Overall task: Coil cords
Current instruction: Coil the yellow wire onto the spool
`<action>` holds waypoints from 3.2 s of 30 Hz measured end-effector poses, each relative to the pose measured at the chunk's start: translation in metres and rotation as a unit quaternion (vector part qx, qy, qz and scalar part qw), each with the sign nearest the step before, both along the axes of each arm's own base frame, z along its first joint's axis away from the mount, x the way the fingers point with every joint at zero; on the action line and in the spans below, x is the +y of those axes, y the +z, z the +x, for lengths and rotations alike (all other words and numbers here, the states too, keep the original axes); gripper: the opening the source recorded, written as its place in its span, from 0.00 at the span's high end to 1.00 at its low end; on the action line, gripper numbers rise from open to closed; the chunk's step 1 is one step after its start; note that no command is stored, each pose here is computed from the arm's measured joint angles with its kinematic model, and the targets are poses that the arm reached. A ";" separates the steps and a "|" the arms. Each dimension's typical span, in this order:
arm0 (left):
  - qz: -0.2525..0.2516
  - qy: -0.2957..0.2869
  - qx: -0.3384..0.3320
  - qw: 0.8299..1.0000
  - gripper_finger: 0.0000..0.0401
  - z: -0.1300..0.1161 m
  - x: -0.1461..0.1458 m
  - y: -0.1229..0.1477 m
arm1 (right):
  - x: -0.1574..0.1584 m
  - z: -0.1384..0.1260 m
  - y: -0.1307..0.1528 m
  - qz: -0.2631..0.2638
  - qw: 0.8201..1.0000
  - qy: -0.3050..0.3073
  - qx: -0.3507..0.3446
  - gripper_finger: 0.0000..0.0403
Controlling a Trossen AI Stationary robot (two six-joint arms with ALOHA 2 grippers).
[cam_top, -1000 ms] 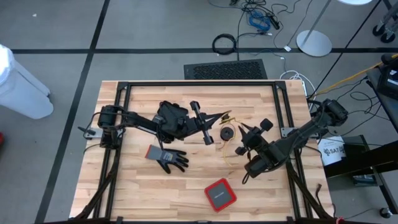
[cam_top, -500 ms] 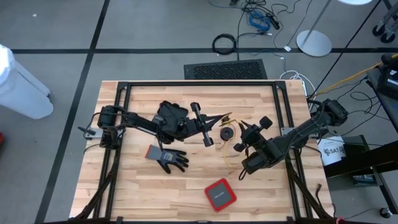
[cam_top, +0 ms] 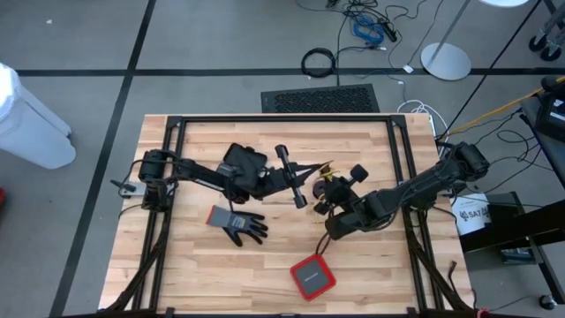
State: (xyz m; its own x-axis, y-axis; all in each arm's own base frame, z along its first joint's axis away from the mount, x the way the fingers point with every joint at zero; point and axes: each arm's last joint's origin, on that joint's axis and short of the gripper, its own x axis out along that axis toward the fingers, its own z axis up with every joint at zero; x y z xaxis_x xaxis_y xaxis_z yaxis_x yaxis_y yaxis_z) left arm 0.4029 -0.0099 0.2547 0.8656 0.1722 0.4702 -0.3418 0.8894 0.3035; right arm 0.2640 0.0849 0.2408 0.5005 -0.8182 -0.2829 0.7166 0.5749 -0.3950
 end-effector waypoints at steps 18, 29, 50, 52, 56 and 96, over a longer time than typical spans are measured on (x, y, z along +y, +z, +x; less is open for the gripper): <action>0.074 0.094 0.070 0.990 1.00 0.011 0.014 -0.027 | 0.009 0.019 0.015 0.003 0.998 0.033 -0.058 1.00; 0.149 0.116 0.162 0.968 1.00 0.017 0.008 -0.049 | 0.008 0.005 0.030 0.032 0.996 0.076 -0.039 1.00; 0.052 -0.083 0.190 0.977 1.00 0.001 -0.016 -0.009 | -0.023 -0.061 0.066 0.129 0.960 0.220 0.116 1.00; 0.032 -0.108 0.176 0.978 1.00 0.001 -0.012 -0.006 | -0.024 -0.061 0.066 0.119 0.962 0.218 0.117 1.00; 0.010 -0.138 0.158 0.978 1.00 0.000 -0.004 -0.003 | -0.024 -0.061 0.067 0.110 0.962 0.220 0.119 0.99; -0.007 -0.160 0.089 0.983 1.00 -0.003 0.021 0.012 | 0.025 -0.095 0.048 0.151 0.967 0.188 0.084 0.89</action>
State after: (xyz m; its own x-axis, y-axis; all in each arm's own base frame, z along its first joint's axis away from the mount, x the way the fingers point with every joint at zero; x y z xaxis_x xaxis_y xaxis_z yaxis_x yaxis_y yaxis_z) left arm 0.3995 0.0112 0.2668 0.9447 -0.1169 0.3064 0.0136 0.9475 0.3193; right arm 0.1691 0.1100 0.2892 0.6727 -0.4549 -0.5836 0.3759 0.8894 -0.2601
